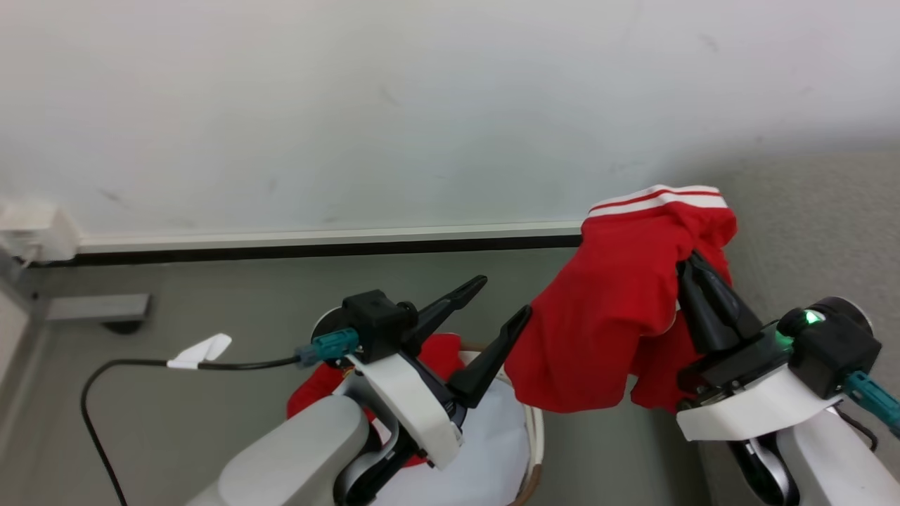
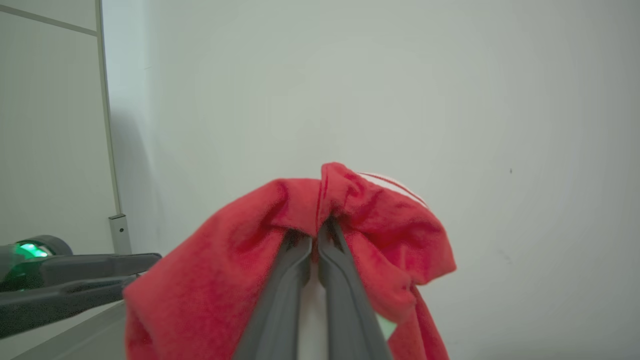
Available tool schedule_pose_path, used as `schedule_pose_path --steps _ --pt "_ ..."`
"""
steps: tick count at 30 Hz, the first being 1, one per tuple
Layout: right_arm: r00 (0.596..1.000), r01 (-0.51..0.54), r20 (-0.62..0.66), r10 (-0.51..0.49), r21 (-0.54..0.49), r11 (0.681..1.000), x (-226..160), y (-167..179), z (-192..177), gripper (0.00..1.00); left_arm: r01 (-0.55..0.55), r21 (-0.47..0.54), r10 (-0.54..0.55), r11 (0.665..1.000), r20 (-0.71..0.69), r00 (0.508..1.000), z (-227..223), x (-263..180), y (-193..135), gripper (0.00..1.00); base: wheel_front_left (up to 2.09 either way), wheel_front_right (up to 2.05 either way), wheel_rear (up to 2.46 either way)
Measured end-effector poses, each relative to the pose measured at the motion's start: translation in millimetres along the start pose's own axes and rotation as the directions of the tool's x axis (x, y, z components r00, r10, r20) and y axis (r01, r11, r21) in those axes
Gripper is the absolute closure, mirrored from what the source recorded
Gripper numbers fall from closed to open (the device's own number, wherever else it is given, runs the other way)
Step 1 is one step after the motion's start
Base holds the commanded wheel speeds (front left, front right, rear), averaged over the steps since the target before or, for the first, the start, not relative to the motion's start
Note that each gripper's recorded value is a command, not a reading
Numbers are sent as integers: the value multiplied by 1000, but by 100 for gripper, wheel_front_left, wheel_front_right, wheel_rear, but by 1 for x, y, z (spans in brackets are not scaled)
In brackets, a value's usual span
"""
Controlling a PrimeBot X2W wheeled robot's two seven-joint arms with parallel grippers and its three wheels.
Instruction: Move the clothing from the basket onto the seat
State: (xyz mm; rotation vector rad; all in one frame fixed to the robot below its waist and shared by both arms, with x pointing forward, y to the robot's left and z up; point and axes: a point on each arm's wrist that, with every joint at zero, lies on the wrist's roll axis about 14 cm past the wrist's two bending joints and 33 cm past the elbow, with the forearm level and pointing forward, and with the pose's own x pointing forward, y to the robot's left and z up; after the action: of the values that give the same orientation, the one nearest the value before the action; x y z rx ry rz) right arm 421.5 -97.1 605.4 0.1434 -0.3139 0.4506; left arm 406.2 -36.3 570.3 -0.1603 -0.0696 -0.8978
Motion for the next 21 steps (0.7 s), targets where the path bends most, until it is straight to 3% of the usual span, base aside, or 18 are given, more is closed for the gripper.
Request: schedule_pose_path --steps 9,21 --pt "984 178 47 -174 -86 980 -40 -56 29 100 170 26 -170 985 17 985 -3 30 -41 0 0 0 0" --pt "927 375 88 -366 -158 913 -96 -101 55 100 360 25 -360 933 0 933 -26 61 -89 0 0 0 0"
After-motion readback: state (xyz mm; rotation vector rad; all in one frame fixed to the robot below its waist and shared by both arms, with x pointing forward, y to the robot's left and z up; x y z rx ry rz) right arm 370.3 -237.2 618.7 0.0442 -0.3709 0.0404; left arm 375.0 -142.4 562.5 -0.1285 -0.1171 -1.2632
